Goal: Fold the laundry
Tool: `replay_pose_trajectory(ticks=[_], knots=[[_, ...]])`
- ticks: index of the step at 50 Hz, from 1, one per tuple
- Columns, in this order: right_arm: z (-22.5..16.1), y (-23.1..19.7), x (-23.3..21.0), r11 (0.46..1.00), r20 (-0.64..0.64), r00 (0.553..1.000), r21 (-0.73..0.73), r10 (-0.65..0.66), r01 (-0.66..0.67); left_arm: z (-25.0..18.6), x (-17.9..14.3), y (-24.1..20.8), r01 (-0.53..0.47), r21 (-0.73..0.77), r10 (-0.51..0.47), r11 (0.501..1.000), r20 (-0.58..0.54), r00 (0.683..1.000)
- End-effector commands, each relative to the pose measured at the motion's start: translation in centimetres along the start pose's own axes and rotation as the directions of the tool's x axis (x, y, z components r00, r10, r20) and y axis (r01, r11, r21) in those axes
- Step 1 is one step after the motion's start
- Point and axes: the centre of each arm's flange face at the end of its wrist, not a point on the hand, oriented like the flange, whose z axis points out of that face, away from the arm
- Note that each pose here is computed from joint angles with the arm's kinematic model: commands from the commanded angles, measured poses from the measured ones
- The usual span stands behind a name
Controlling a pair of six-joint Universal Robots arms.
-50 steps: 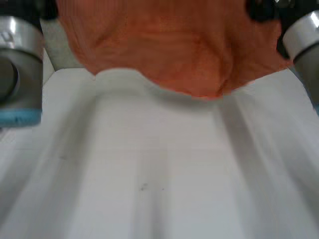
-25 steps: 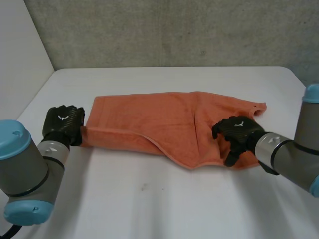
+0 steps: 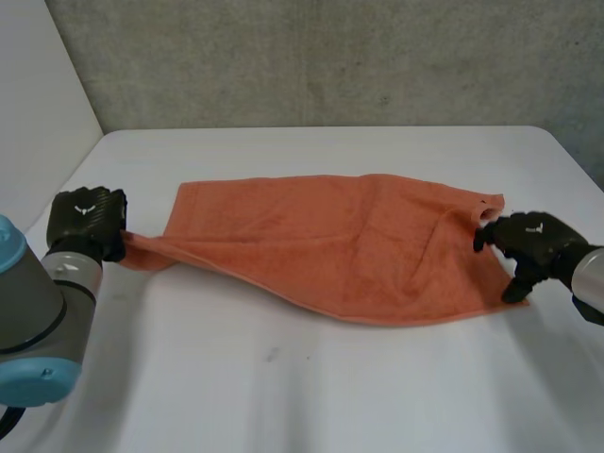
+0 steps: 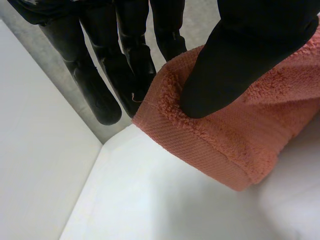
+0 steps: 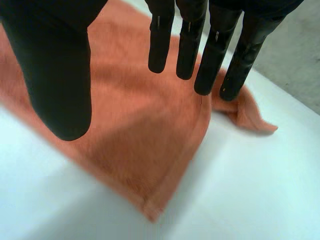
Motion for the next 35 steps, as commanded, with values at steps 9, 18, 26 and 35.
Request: replay_pose_trajectory(ticks=[9, 18, 26, 35], knots=[[2.3, 3.3, 0.1, 0.996, 0.034, 0.996, -0.03, -0.084, 0.085, -0.1, 0.3, 0.1, -0.001, -0.001, 0.001, 1.0, -0.008, 1.0], [2.9, 3.7, 0.3, 0.995, 0.026, 0.995, -0.022, -0.095, 0.096, -0.1, 0.2, 0.1, -0.001, -0.002, 0.001, 1.0, -0.006, 1.0], [3.5, 4.0, 0.5, 0.995, 0.027, 0.995, -0.025, -0.094, 0.094, -0.2, 0.2, 0.2, -0.001, -0.004, 0.001, 1.0, -0.007, 1.0], [3.7, 3.8, 0.9, 0.995, 0.015, 0.995, -0.02, -0.101, 0.102, -0.2, 0.3, 0.1, -0.001, -0.004, 0.001, 1.0, -0.01, 1.0]])
